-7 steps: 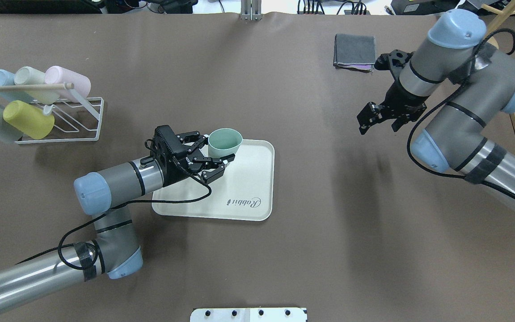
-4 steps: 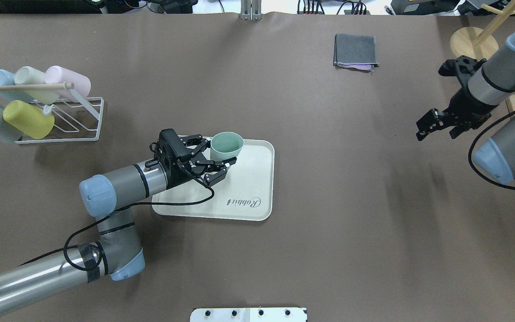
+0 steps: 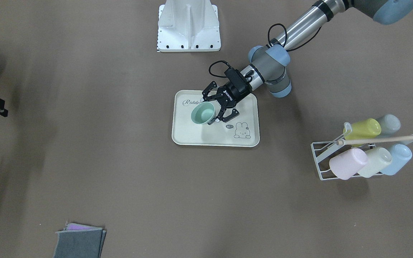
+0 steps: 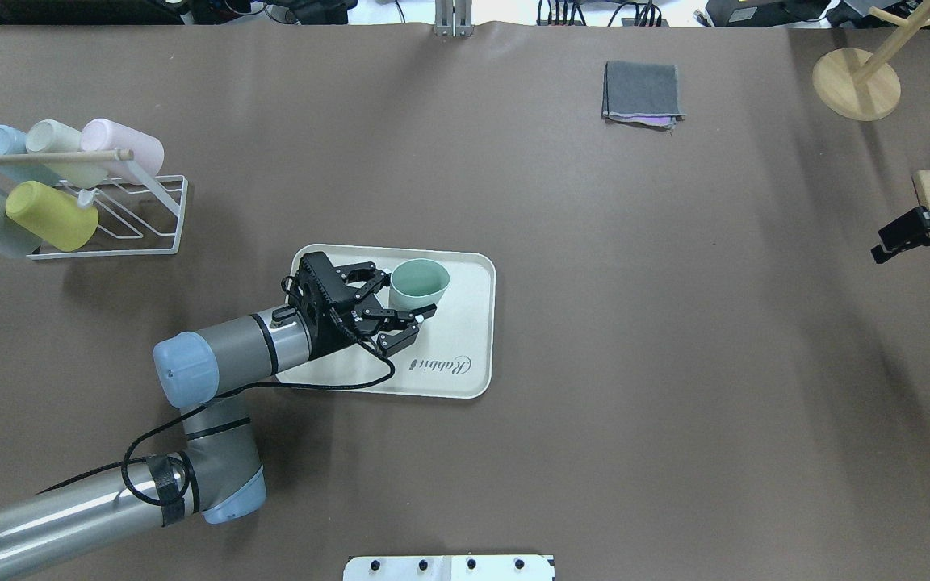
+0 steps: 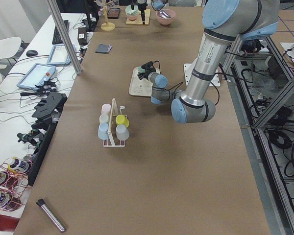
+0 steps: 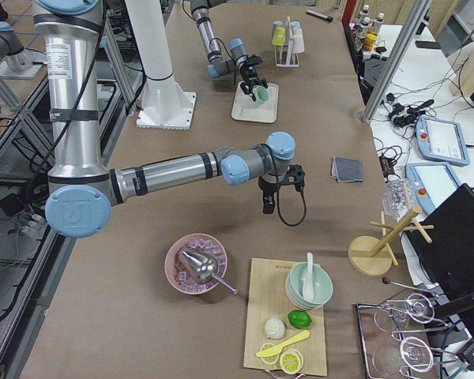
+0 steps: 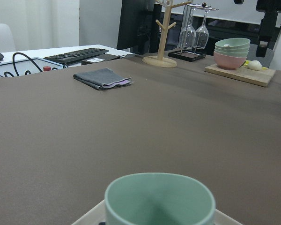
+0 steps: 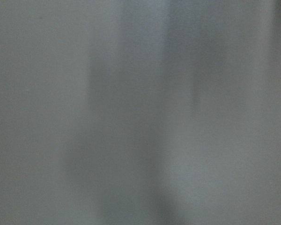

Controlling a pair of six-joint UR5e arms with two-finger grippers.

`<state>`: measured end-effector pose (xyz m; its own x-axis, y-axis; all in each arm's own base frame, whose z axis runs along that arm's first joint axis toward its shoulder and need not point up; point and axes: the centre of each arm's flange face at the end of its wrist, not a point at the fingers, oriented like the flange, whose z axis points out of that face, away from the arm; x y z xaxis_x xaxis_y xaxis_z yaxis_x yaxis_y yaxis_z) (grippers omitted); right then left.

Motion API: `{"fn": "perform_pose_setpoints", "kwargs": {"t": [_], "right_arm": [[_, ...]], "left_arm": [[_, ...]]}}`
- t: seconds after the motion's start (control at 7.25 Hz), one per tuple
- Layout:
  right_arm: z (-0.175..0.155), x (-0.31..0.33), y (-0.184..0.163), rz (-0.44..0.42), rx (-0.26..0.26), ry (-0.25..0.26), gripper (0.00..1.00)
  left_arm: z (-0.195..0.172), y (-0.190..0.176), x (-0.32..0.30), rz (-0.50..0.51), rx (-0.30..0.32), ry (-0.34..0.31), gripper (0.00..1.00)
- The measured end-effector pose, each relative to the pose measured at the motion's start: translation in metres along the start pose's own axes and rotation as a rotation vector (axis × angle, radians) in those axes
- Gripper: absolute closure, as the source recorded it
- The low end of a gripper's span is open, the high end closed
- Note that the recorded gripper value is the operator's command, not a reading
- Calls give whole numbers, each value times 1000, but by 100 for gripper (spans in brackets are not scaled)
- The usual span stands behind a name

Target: Pick up and place green cup on tray

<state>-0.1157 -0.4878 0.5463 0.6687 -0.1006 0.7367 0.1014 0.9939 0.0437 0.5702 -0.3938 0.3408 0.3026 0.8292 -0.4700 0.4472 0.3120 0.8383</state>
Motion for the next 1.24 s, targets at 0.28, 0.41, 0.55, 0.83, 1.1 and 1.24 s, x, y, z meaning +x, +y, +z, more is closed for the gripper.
{"fn": "perform_pose_setpoints", "kwargs": {"t": [0.28, 0.41, 0.55, 0.83, 1.1, 1.24], "right_arm": [[-29, 66, 16, -11, -21, 26, 0], [-41, 91, 22, -15, -34, 34, 0], [-50, 116, 31, -11, -39, 37, 0], [-50, 152, 49, 24, -51, 37, 0], [-44, 166, 60, 45, -65, 47, 0], [-42, 169, 62, 50, -70, 54, 0]], "left_arm": [[0, -1, 2, -1, 2, 4, 29], [0, -2, 2, -1, 3, 4, 21], [0, -2, 3, 0, 4, 5, 17], [0, -2, 3, 2, 5, 3, 6], [-1, -3, 3, 3, 6, 1, 2], [-1, -7, 4, 4, 13, 4, 2]]}}
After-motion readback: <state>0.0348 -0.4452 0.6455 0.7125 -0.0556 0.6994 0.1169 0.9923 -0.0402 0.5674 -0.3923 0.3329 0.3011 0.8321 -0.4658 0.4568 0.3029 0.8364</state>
